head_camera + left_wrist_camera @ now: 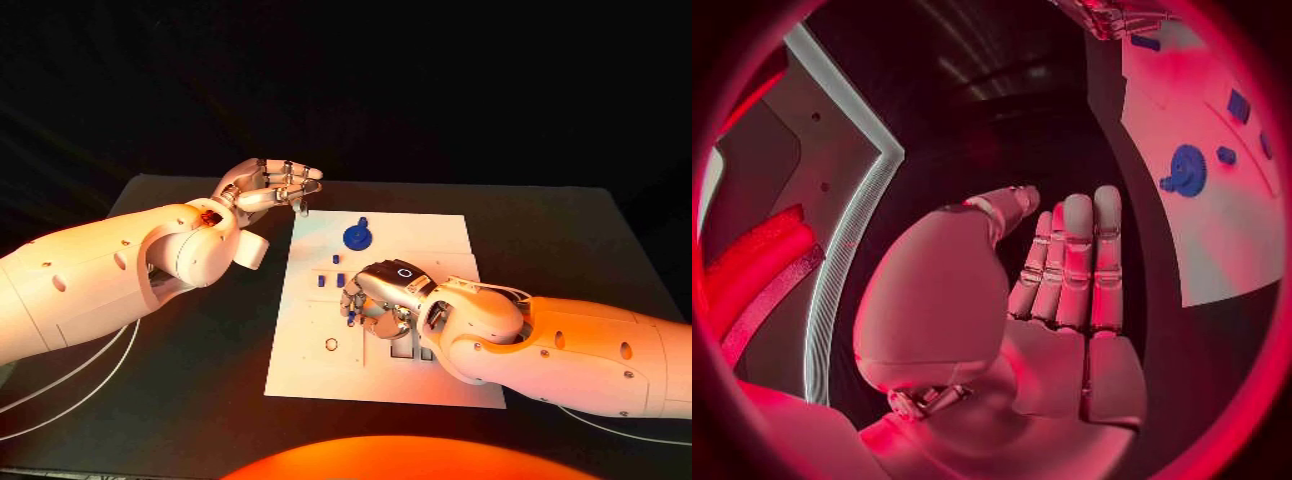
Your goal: Assemble the parts on the task board
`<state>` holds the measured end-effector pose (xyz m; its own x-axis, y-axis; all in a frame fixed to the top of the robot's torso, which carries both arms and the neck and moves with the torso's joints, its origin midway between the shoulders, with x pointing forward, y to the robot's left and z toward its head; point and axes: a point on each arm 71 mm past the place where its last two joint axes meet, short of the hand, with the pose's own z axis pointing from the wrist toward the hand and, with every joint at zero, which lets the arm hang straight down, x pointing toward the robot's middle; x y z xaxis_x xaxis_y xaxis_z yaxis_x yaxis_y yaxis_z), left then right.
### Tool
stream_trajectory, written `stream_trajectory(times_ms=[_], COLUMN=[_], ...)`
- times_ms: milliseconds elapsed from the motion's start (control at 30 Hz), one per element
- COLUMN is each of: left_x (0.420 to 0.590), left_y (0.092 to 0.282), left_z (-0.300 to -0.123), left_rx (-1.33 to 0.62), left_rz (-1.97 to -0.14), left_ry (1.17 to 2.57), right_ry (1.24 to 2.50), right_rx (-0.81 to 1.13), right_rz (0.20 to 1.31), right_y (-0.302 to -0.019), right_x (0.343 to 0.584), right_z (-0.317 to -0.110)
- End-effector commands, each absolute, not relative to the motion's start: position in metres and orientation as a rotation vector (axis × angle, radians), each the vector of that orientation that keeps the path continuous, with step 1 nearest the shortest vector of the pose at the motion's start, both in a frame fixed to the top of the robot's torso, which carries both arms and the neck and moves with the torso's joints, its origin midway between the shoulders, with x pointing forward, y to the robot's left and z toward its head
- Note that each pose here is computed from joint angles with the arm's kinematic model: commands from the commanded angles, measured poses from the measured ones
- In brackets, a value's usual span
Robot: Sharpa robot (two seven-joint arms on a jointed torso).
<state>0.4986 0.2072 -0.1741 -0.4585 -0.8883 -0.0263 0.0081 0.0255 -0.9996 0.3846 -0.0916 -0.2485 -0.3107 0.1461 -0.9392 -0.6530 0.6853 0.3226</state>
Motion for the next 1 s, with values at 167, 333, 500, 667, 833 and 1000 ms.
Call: stream_trajectory(times_ms=[167,333,500,667,833,1000], left_x=[0.4984,0.4985,0.4988,0.4989,0.4989,0.4988], left_y=[0.2058,0.2061,0.2067,0.2071,0.2070,0.2072], left_z=[-0.1736,-0.1737,-0.1739,-0.1741,-0.1741,-0.1741], left_rx=[-0.924,-0.925,-0.927,-0.928,-0.928,-0.928], left_rz=[-1.549,-1.546,-1.543,-1.541,-1.541,-1.541], left_ry=[1.569,1.569,1.570,1.571,1.572,1.573], right_ry=[1.733,1.737,1.739,1.741,1.742,1.743], right_rx=[-0.443,-0.444,-0.445,-0.445,-0.449,-0.463], right_rz=[0.830,0.833,0.836,0.825,0.811,0.799], right_y=[-0.0917,-0.0913,-0.0907,-0.0915,-0.0912,-0.0885], right_x=[0.3837,0.3829,0.3822,0.3829,0.3835,0.3830], right_z=[-0.2511,-0.2512,-0.2510,-0.2516,-0.2522,-0.2530])
